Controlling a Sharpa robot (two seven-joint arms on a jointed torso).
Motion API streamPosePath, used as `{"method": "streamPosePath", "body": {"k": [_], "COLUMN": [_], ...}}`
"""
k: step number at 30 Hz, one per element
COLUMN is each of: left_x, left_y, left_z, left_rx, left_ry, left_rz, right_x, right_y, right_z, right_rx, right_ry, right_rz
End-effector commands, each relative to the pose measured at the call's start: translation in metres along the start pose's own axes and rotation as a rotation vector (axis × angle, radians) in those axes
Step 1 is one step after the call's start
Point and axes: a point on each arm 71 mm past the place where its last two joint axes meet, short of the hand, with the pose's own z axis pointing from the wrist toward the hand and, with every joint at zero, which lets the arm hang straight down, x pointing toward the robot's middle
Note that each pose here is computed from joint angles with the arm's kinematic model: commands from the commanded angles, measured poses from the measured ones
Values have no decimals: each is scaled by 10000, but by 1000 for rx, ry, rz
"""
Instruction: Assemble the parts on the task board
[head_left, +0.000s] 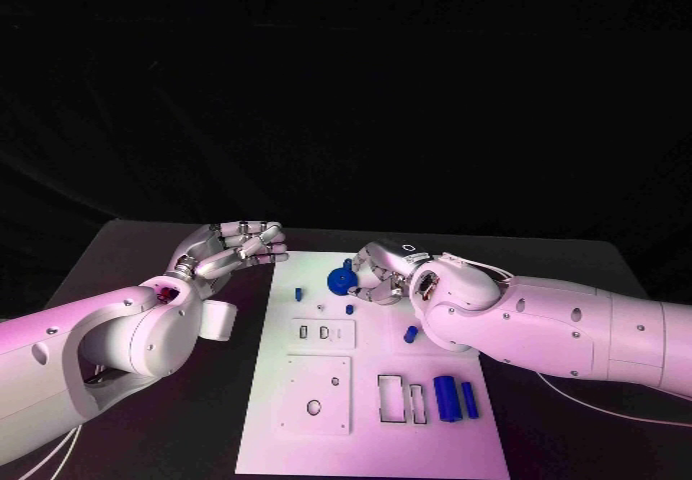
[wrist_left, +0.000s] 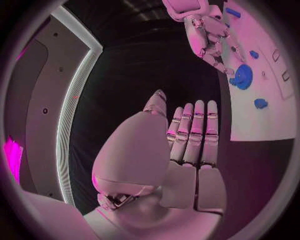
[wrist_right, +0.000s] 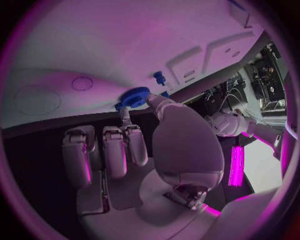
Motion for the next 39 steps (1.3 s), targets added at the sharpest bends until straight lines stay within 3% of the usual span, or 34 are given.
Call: {"method": "streamPosePath", "body": {"k": [1, 5, 9, 16, 25, 39], "left_x": [19, 5, -5, 2, 25, 24], "left_y": [-13, -12, -10, -2, 11, 19], "left_z": [5, 9, 17, 34, 48, 51], "left_rx": [10, 12, 15, 16, 14, 13], "left_ry": [16, 12, 10, 13, 25, 26], "left_rz": [-3, -1, 0, 1, 0, 0], "right_x": [-68, -223, -382, -511, -429, -291], "right_y": [-30, -162, -377, -812, -1308, -1564], "right_z": [-68, -193, -330, -548, -781, -892], "right_rx": [-25, -47, -42, -2, 74, 150], "right_ry": [-60, -159, -197, -152, -62, 19], "right_rz": [28, 116, 231, 375, 341, 266]}}
